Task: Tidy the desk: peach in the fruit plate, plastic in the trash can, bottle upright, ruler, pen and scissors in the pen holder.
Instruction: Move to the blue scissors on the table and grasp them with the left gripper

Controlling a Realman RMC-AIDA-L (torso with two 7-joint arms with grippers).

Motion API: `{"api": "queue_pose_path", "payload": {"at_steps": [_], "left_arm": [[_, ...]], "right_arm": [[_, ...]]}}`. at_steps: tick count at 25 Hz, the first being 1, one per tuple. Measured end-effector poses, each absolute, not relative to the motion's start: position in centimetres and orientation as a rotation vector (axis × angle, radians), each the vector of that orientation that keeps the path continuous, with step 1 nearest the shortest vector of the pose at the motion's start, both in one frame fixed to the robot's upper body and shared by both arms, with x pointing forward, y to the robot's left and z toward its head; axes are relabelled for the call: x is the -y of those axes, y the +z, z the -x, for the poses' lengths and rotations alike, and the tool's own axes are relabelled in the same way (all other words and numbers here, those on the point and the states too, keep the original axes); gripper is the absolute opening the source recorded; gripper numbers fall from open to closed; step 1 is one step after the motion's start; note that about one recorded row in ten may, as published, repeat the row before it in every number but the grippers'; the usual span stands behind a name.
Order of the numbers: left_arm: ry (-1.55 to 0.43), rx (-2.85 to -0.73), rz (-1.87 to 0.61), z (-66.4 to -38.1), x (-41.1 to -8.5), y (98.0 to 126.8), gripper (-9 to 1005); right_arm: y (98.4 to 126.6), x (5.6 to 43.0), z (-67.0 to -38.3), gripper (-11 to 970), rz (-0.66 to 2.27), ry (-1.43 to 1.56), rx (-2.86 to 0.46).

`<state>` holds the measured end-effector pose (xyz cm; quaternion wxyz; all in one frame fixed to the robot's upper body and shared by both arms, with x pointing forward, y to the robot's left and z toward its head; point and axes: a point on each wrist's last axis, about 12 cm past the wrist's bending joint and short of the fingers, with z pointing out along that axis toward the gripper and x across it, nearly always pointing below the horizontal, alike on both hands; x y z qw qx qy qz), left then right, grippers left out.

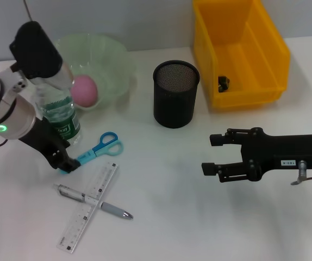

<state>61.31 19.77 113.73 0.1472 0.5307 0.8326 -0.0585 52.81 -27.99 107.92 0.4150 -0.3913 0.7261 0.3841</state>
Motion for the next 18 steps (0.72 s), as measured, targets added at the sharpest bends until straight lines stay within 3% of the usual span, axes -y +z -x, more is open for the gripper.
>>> {"api": "queue_pose_path", "payload": {"at_steps": [11,18], "left_arm": [[-0.105,-2.416,-1.594,-61.7,-18.0,114.0,620],[-0.091,-2.424,-1.627,-61.7,-17.5,113.9,618]], "right_arm": [[107.8,28.1,-52.6,815,0.987,0.964,-1.825],[107.7,28.1,-52.6,815,0.990,0.963,-1.830]]}}
